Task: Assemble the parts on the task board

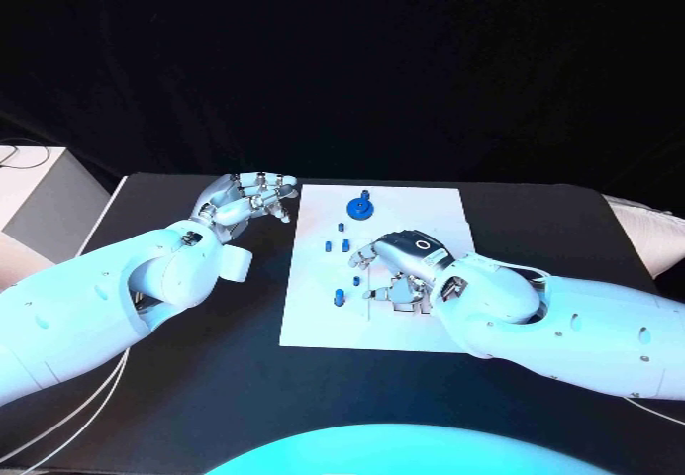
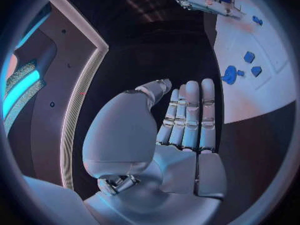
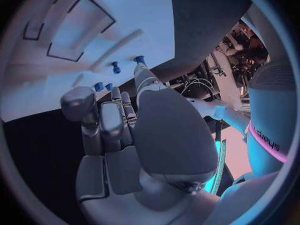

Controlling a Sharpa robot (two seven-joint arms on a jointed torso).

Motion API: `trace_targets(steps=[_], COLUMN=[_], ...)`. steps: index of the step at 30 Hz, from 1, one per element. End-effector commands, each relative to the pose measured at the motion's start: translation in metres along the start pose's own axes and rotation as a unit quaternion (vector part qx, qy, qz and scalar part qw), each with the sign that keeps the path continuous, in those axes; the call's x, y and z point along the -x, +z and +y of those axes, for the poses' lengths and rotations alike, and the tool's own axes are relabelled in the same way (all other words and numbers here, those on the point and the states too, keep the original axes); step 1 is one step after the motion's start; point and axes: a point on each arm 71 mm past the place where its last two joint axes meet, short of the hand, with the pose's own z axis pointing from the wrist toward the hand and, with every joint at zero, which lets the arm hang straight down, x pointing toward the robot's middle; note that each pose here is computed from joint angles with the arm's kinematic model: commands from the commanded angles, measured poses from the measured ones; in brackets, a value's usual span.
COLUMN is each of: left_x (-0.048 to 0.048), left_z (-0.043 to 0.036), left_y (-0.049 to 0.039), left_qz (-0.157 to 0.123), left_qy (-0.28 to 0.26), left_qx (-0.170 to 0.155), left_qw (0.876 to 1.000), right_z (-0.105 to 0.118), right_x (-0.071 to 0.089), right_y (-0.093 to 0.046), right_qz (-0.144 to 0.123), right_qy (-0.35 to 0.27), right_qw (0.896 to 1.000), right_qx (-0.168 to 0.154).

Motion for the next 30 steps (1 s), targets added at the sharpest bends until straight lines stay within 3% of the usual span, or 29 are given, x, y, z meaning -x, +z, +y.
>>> trace_targets(steps=[1,5,8,13,21,30], left_x=[-0.0008,-0.0010,-0.0018,-0.0025,-0.0035,-0.0040], left_z=[0.0005,0.0023,0.0042,0.0060,0.0087,0.0104], left_y=[-0.0005,-0.0010,-0.0015,-0.0022,-0.0039,-0.0045], left_qz=[0.002,0.002,0.003,0.004,0.008,0.010], left_qy=[-0.004,-0.005,-0.006,-0.007,-0.010,-0.011], left_qx=[-0.001,0.001,0.003,0.005,0.007,0.009], left_qw=[1.000,1.000,1.000,1.000,1.000,1.000], right_z=[-0.016,-0.042,-0.066,-0.091,-0.116,-0.117], right_x=[0.019,0.039,0.049,0.053,0.049,0.035], right_y=[-0.008,-0.021,-0.035,-0.055,-0.087,-0.103], right_qz=[-0.040,-0.053,-0.034,-0.005,0.034,0.065], right_qy=[0.083,0.136,0.181,0.207,0.157,0.110], right_qw=[0.995,0.987,0.977,0.963,0.953,0.947], right_qx=[-0.024,-0.064,-0.110,-0.173,-0.257,-0.294])
